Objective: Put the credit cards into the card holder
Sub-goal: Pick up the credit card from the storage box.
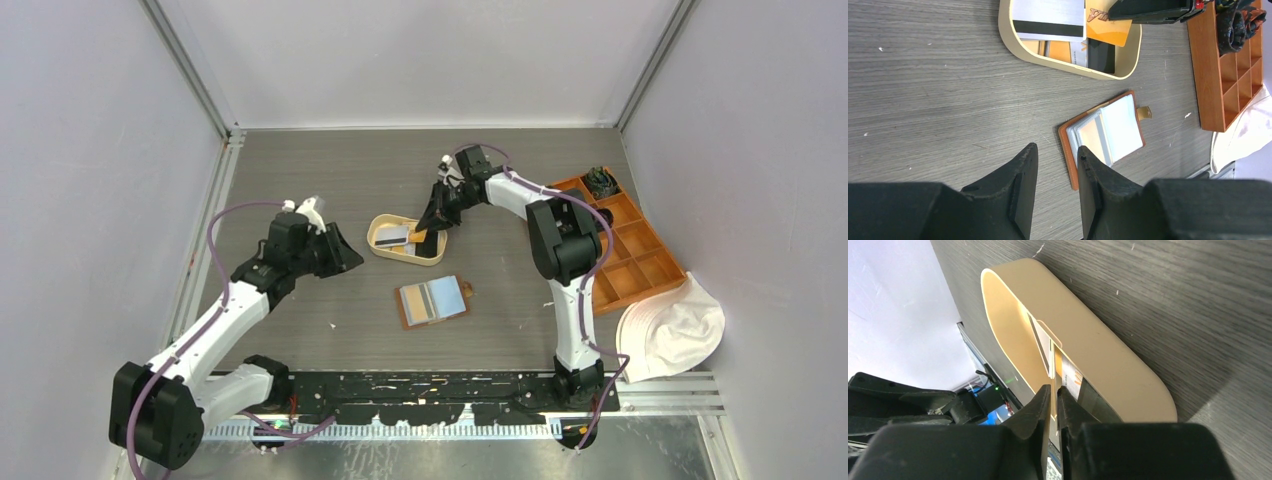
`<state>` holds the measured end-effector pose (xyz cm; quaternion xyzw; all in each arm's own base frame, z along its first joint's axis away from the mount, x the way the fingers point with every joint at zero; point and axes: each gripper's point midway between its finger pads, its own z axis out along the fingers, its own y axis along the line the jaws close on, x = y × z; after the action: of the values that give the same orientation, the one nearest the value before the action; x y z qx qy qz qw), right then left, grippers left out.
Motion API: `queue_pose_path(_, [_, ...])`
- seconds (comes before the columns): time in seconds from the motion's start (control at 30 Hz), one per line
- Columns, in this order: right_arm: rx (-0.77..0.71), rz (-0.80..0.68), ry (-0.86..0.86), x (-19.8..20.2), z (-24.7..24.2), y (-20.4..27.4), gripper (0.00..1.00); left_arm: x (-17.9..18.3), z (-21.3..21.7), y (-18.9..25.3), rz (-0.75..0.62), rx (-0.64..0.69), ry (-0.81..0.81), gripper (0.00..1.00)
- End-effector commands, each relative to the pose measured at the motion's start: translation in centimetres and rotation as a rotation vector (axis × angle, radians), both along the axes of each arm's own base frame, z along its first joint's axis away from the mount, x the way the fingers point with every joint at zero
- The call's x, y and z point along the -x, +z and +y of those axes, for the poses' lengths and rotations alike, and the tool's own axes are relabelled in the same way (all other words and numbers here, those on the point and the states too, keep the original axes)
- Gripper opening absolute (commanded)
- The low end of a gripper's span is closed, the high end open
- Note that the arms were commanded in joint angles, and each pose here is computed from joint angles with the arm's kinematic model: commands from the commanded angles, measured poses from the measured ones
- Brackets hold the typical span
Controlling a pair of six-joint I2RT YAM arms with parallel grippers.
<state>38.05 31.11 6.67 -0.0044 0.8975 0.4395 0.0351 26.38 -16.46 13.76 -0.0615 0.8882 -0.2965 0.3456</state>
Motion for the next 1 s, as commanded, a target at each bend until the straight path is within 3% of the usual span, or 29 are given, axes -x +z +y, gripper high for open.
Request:
queue_pose_path(0.0, [-0.032, -0.111, 0.002, -0.8, -0.3, 4.0, 0.12, -0.4, -0.9, 2.3, -0.073, 0.066, -0.02, 0.36])
queue_pose_path(0.17, [-0.01, -0.141, -0.007, -0.7, -1.4, 4.4, 0.01, -0.1, -2.2, 3.2, -0.099, 0.157, -0.059, 0.36])
queue_pose_path(0.37, [-0.008, -0.208, -0.002, 0.0, -3.1, 6.4, 0.01, 0.1, -4.3, 5.4, -0.173, 0.371, -0.098, 0.45])
queue_pose_path(0.63, [-0.026, -0.313, 0.069, 2.6, -4.2, 8.8, 0.01, 1.1, -5.2, 9.2, -0.319, 0.539, -0.147, 0.47])
queue_pose_path(0.97, [-0.242, -0.465, 0.117, 5.9, -3.7, 14.6, 0.01, 4.0, -7.0, 13.3, -0.546, 0.659, -0.185, 0.67])
